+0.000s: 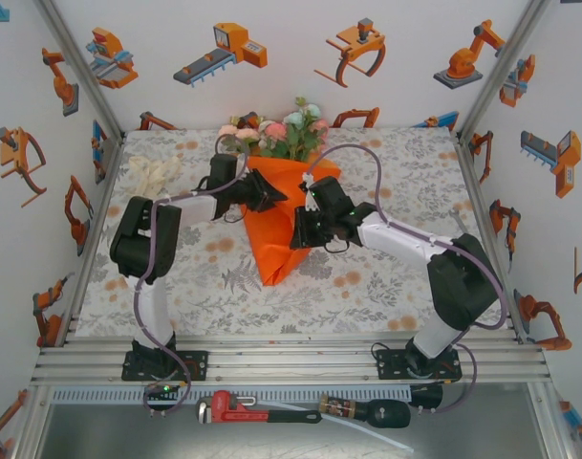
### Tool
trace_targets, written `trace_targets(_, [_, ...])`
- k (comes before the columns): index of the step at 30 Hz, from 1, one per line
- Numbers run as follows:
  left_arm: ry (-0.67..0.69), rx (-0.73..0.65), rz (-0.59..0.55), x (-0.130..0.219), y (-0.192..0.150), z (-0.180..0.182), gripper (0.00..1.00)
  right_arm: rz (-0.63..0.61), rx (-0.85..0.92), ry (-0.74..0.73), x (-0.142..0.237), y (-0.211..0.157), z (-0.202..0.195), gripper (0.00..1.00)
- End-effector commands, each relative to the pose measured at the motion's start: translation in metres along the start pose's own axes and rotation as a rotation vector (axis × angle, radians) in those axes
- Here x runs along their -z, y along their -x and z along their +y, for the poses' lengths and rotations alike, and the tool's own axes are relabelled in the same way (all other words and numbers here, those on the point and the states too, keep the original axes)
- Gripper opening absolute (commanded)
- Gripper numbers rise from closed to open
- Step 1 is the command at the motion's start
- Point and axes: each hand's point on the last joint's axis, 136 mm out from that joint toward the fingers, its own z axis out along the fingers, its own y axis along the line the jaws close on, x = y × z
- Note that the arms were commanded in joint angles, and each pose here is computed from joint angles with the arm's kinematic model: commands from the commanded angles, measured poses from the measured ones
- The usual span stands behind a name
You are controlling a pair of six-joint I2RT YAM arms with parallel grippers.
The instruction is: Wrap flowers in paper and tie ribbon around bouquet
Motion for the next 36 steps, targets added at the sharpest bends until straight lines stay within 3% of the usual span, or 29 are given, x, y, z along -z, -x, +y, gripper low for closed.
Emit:
trace_targets(1, [-0.017,-0.132,-0.094,0.044,0.014,-0.041,0.38,-0.019,-0.005,-0.010,0.005,0.003,0.001,0.24])
trace_targets(6, [0.144,-0.236,-0.087,0.086,-0.022,-0.015,0.39,-0.034,-0.015,-0.003,0.005,0.005,0.001,0.17])
trace_targets(10, [0.228,-0.274,0.061,0.080,-0.079,0.016,0.33,-0.036,-0.055,0.021,0.005,0.001,0.003,0.21])
trace_targets(12, [0.209,-0.274,0.132,0.071,-0.101,0.020,0.30,-0.039,-0.081,0.019,0.005,-0.003,0.000,0.26])
trace_targets(15, [0.140,-0.256,0.234,0.052,-0.128,0.018,0.27,-0.028,-0.109,0.020,0.007,-0.012,-0.003,0.41])
trace_targets(17, [0.056,-0.246,0.321,0.041,-0.147,0.011,0.26,-0.030,-0.122,0.010,0.009,-0.017,-0.006,0.42])
trace_targets(19, [0.022,-0.256,0.399,0.034,-0.167,0.009,0.25,-0.035,-0.134,-0.005,0.010,-0.019,-0.010,0.41])
trace_targets(23, [0.103,-0.280,0.479,0.032,-0.191,0.031,0.24,-0.042,-0.147,-0.025,0.013,-0.020,-0.014,0.40])
trace_targets(28, [0.138,-0.295,0.517,0.030,-0.202,0.044,0.22,-0.053,-0.165,-0.048,0.013,-0.019,-0.018,0.28])
trace_targets(36, [0.201,-0.351,0.567,0.024,-0.222,0.059,0.22,-0.056,-0.173,-0.073,0.013,-0.020,-0.024,0.18])
